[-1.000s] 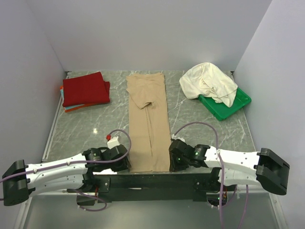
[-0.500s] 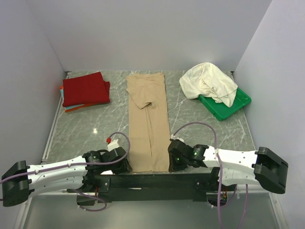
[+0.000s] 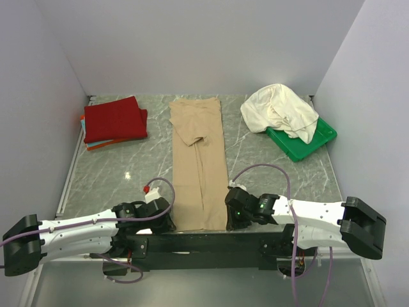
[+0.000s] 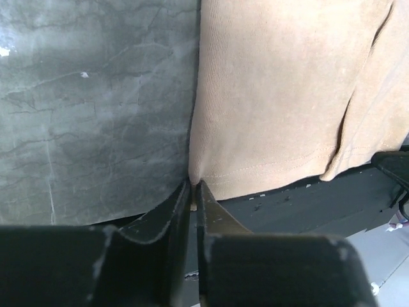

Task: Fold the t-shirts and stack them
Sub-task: Fold the tshirt

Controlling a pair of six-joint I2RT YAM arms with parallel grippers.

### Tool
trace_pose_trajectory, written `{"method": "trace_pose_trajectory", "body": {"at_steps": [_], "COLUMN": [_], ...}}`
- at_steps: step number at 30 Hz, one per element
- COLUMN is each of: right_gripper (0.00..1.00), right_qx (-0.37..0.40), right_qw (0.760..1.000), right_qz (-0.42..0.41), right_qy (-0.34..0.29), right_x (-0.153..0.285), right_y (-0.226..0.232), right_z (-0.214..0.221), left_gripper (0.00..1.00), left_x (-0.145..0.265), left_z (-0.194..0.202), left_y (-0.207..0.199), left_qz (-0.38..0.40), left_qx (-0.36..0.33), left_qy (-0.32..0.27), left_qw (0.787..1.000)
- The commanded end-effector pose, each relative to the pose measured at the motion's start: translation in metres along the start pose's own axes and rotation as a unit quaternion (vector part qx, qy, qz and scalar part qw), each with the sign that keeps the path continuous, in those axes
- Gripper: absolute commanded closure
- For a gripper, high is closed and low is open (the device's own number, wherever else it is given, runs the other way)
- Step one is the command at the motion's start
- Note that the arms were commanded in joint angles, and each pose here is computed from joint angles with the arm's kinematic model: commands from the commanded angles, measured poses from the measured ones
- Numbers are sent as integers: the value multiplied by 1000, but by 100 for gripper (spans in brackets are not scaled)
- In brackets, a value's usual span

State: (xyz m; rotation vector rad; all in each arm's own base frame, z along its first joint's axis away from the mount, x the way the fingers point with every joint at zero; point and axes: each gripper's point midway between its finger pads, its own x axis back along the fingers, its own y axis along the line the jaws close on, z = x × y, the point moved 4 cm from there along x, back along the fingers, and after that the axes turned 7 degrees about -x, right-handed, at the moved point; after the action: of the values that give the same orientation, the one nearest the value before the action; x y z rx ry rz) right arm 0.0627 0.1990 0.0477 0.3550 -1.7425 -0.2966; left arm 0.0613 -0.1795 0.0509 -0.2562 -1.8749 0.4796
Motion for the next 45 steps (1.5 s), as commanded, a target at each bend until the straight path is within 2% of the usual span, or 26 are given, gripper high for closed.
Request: {"method": "trace_pose_trajectory", "body": {"at_steps": [1,6,10,14,26,35,45], "right_gripper": [80,89,96,100,100,100,100], "right_qx": [5,4,2,0,4,8,13], "right_qw": [1000,999,999,999,994,988,977], "right_qz": [30,31,41,45,52,67,40], "right_qy": [2,-4,-16,-31,-91,-141,-209], "right_x": [-3,1,8,15,35,37,60], "right_y": [-10,-8,-7,-5,17,29,60], "right_z": [4,1,-4,-10,-40,-76,-141], "left_gripper": [87,100,100,100,100,100,100], "left_x": [-3,-5,1,13,17,25,32], "left_z": [3,1,-8,-19,-35,-68,-119], "left_y": [-1,-5,-3,-14,-37,-54,-61], "left_qz": [7,23,13,38,64,58,85], "left_qx": [7,13,33,42,41,30,18], "left_qy": [4,-5,-30,-56,-92,-164,-223], "left_qw": [1000,1000,999,997,993,984,971]}}
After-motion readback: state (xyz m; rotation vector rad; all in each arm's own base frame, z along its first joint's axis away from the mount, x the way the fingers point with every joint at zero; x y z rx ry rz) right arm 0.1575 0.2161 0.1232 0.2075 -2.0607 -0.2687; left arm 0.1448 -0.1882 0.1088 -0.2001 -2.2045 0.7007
